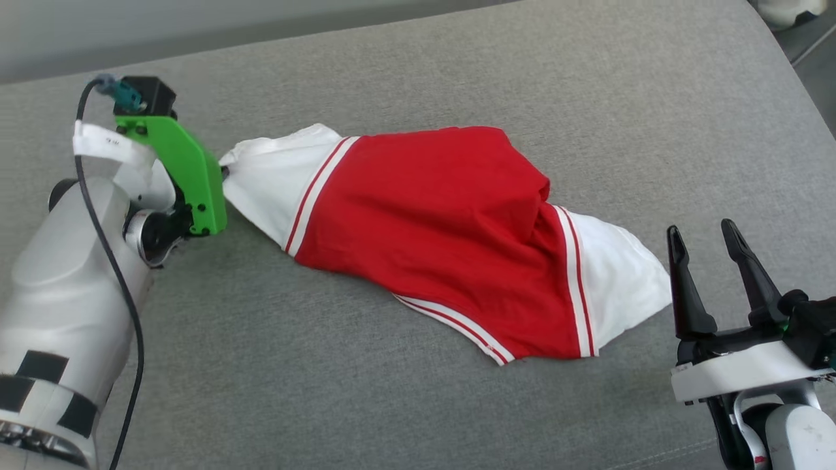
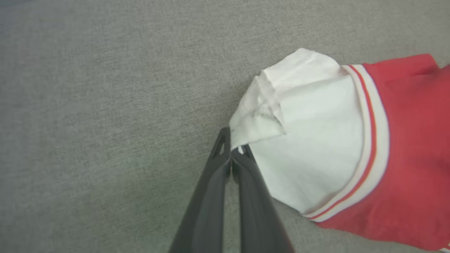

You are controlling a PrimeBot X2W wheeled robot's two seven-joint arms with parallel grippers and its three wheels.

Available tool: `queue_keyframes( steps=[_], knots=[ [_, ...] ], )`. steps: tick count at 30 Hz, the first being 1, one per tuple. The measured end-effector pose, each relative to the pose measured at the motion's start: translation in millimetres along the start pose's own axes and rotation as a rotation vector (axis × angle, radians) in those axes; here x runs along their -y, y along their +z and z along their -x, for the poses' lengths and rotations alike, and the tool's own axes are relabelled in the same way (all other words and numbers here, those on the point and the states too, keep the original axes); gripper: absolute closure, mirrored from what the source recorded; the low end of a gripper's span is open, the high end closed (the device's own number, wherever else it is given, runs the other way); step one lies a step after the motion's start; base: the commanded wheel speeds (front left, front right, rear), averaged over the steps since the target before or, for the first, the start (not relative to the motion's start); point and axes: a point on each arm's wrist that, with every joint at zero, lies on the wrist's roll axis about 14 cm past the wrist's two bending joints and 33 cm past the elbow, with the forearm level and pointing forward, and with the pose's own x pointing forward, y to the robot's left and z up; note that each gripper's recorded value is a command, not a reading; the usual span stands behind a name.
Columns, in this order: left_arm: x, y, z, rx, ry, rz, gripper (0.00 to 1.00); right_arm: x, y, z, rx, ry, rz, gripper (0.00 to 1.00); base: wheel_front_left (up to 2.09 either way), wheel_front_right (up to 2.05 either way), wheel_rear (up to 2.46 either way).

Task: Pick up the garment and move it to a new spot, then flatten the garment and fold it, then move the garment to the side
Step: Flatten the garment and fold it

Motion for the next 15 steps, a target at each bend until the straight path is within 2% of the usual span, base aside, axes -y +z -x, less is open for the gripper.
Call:
queue_keyframes(
  steps=[7,9,15],
  knots=[
    [-45.8,-41.1,42.5,0.038,0.091,0.123,1.0,-17.4,6.2,-5.2,0.006,0.059,-0.009,0.0,0.0,0.0,0.0],
    [-60.0,-69.7,64.2,0.062,0.124,0.192,1.0,-29.6,7.5,-8.3,0.006,0.096,-0.019,0.0,0.0,0.0,0.0],
    [-63.8,-113.9,90.1,0.072,0.154,0.278,1.0,-45.5,9.1,-11.1,0.002,0.139,-0.03,0.0,0.0,0.0,0.0]
  ],
)
